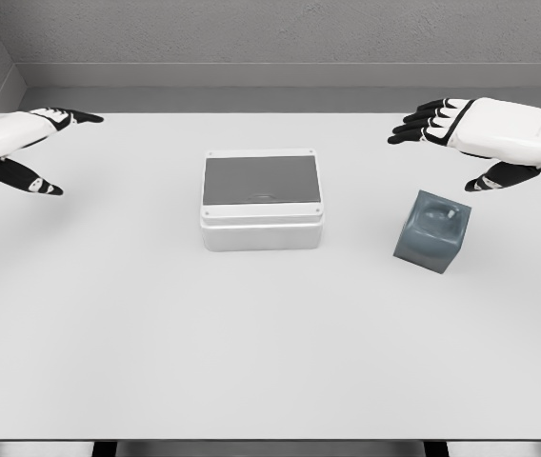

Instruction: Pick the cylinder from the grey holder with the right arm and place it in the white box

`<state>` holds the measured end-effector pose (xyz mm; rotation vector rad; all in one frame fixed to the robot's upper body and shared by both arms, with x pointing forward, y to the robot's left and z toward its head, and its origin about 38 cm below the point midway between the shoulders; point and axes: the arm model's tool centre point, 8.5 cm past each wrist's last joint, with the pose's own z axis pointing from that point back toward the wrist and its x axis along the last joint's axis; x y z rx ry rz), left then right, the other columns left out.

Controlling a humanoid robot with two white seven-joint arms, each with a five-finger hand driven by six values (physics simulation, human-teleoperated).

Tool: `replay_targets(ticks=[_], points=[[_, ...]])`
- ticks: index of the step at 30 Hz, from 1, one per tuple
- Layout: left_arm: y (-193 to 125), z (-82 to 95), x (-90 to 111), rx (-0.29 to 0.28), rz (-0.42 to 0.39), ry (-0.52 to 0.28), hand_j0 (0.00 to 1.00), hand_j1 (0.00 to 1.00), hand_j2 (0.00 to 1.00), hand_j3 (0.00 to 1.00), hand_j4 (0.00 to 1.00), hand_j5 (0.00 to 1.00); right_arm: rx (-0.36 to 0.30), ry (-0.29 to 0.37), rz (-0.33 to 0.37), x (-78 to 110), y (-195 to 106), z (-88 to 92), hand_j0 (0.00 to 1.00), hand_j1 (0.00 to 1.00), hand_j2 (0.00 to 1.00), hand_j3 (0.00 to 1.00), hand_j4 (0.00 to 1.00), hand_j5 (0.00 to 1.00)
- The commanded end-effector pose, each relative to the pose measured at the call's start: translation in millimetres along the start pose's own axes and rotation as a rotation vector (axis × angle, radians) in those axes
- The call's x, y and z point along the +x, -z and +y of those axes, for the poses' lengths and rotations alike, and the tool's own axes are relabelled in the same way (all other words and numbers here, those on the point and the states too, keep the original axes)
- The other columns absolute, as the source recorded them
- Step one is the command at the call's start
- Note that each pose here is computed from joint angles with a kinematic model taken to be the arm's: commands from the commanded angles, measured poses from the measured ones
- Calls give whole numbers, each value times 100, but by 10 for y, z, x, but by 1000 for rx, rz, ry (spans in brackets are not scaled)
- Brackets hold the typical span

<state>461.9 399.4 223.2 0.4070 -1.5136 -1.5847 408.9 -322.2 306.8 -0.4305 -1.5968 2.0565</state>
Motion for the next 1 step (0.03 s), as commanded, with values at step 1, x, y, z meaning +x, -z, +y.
replay_targets(ticks=[1], points=[[-7,8,-1,3,0,-4,100,100,100,100,100,100,-3,5,0,-1,-4,-4,100,100,100,100,100,100]])
